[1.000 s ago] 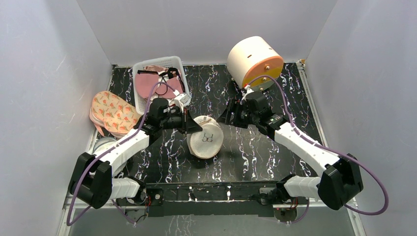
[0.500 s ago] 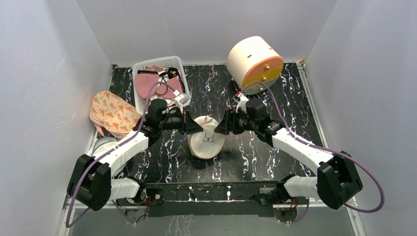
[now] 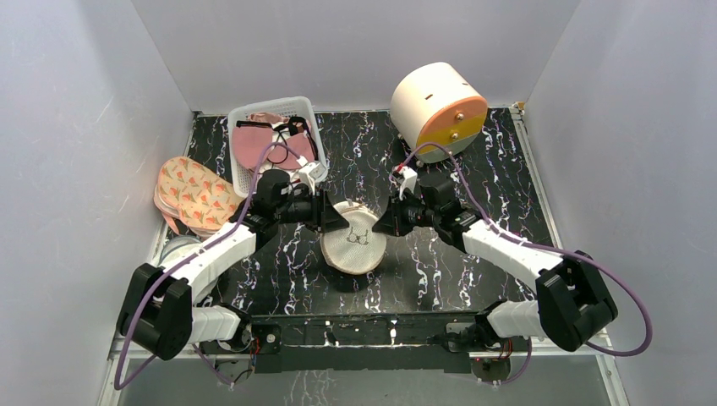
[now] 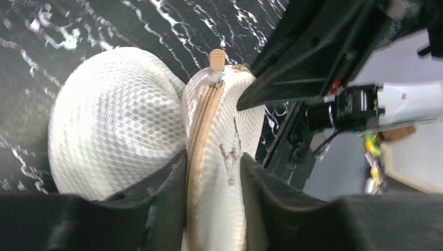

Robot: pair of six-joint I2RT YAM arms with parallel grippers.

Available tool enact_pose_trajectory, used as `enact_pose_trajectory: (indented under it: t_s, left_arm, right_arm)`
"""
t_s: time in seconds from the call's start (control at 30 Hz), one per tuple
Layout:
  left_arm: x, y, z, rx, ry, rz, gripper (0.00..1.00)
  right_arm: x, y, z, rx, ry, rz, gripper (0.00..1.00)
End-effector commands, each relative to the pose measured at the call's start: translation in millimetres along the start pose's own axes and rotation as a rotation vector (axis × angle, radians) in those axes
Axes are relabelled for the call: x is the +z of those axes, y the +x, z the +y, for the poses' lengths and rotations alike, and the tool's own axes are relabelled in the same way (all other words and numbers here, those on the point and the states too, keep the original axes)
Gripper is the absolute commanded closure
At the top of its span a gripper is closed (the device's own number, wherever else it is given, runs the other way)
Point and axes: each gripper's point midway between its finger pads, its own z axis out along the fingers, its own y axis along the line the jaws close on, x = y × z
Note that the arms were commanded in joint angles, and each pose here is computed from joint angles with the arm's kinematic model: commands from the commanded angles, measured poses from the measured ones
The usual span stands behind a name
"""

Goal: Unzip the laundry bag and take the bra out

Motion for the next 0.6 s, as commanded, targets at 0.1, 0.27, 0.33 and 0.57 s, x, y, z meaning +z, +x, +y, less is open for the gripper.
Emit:
enact_pose_trajectory:
  t_s: [0.1, 0.27, 0.33, 0.57]
  left_arm:
    - [-31, -15, 13, -0.008, -0.290, 0.030, 0.21]
    - [-50, -39, 18, 0.006, -0.569, 0.060, 0.20]
    - [-44, -45, 13, 0.047, -0.649, 0.098, 0.26]
    - [0, -61, 13, 0.156, -0.703, 0.184, 0.68]
  right_arm:
    - [5, -31, 7, -0.115, -0.041, -0.050, 1.00]
    - [6, -34, 5, -0.128, -0.034, -0.068, 1.00]
    - [7, -35, 6, -0.135, -0.044, -0.074, 1.00]
    - [12, -38, 4, -0.132, -0.042, -0.067, 1.00]
